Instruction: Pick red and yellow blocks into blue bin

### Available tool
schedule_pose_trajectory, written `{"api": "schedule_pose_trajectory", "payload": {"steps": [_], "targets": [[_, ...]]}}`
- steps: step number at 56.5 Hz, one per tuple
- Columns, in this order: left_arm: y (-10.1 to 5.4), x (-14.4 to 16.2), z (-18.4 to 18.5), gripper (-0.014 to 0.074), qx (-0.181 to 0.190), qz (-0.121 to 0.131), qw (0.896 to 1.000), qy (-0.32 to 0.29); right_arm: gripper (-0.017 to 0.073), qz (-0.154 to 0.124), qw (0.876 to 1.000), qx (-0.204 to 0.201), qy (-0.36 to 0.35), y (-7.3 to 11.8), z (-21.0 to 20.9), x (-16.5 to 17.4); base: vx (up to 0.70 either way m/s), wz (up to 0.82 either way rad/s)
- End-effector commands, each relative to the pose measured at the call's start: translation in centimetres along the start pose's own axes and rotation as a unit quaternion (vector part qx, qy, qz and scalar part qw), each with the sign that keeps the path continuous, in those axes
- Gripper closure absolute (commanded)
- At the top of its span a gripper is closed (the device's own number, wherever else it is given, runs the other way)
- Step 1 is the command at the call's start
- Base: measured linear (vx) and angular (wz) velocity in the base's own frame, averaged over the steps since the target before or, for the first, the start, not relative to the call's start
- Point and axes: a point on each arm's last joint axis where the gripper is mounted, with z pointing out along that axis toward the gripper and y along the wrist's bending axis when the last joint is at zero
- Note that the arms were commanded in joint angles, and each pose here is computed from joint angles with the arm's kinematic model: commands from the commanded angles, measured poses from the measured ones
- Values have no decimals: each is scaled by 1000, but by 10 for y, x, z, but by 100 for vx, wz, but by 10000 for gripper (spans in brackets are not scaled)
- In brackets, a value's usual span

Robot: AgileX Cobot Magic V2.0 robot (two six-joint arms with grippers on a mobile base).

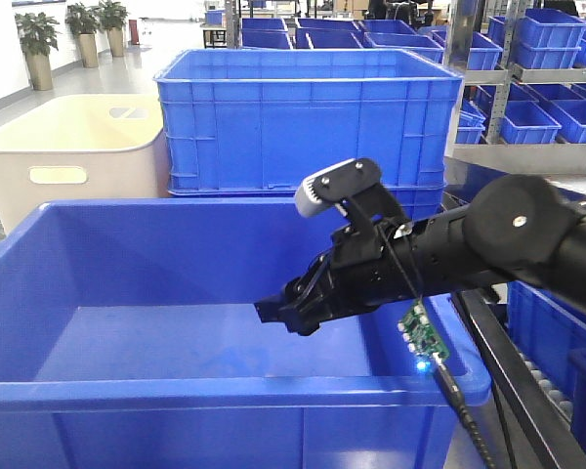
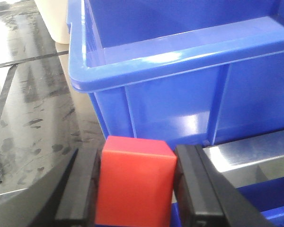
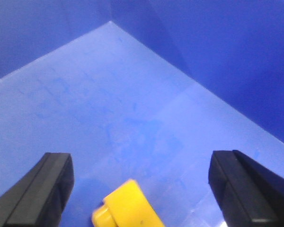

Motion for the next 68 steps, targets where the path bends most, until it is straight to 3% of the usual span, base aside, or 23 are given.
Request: {"api": "schedule_pose_trajectory", "payload": {"steps": [1, 6, 14, 20, 27, 45, 68], "targets": [[1, -14, -2, 323, -2, -5, 999, -47, -52, -10, 996, 29, -86, 11, -57, -33, 0, 0], [1, -14, -2, 323, -2, -5, 999, -47, -18, -18, 994, 48, -92, 21, -94, -38, 0, 0], [1, -14, -2, 323, -2, -5, 999, -47, -6, 2, 991, 110, -82, 37, -163, -33, 0, 0], [1, -14, -2, 323, -2, -5, 999, -47, -6, 32, 982, 170, -72, 45, -202, -10, 0, 0], [1, -14, -2, 323, -2, -5, 999, -47, -6, 33, 974, 211, -77, 57, -229, 32, 0, 0], [1, -14, -2, 323, -2, -5, 999, -47, -6, 48, 978, 196, -51, 82, -231, 122, 0, 0], [2, -19, 1, 323, -3, -3, 998, -59, -6, 45, 978, 198, -52, 84, -231, 132, 0, 0]]}}
